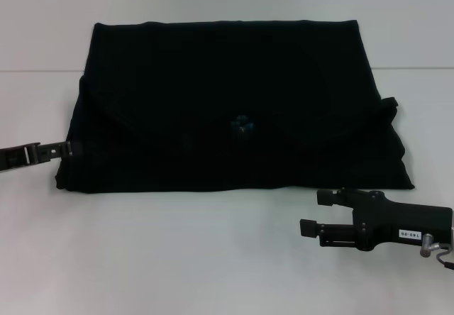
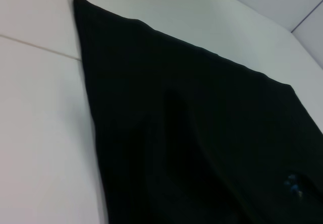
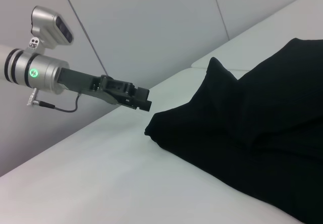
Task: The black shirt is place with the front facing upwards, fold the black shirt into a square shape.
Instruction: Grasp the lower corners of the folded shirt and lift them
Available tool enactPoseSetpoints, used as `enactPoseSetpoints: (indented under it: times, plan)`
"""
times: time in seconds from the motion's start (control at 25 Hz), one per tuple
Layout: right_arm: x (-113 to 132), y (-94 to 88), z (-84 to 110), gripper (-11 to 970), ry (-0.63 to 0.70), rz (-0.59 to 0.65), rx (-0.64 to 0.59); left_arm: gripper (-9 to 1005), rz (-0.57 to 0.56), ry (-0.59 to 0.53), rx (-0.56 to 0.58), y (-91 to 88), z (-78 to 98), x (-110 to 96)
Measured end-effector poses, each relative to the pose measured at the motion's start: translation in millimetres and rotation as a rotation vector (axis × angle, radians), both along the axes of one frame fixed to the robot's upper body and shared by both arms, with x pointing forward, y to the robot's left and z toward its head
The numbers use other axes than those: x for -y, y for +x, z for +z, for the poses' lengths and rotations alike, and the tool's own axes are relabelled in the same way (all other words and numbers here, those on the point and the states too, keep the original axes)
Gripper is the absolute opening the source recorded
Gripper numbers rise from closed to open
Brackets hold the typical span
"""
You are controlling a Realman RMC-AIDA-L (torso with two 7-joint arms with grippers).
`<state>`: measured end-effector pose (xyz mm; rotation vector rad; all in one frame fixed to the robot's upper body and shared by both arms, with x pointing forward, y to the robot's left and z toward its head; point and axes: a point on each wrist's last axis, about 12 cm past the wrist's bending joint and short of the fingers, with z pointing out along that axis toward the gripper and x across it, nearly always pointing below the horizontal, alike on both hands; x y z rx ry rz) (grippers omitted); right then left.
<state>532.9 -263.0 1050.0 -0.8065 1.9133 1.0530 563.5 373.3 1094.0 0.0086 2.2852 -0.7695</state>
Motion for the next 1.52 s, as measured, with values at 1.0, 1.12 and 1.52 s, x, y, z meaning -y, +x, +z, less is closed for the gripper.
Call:
enactPoseSetpoints:
  times: [1.0,1.12,1.52]
  plan:
    - [-0.3,0.5,0.3,931,0.014,-0.016,-0.003,849,-0.038,0.093,-0.013,7.6,-28.0,27.9]
    - [-0.3,0.8,0.6,931,0.015,-0.017,-0.003,756,-0.042,0.099,-0.015,7.4,-28.9,29.0]
    - [-1.5,0.8,0.5,928,0.018,-0.017,-0.003,529,-0.045,0.098,-0.011,7.4,-28.7,29.5]
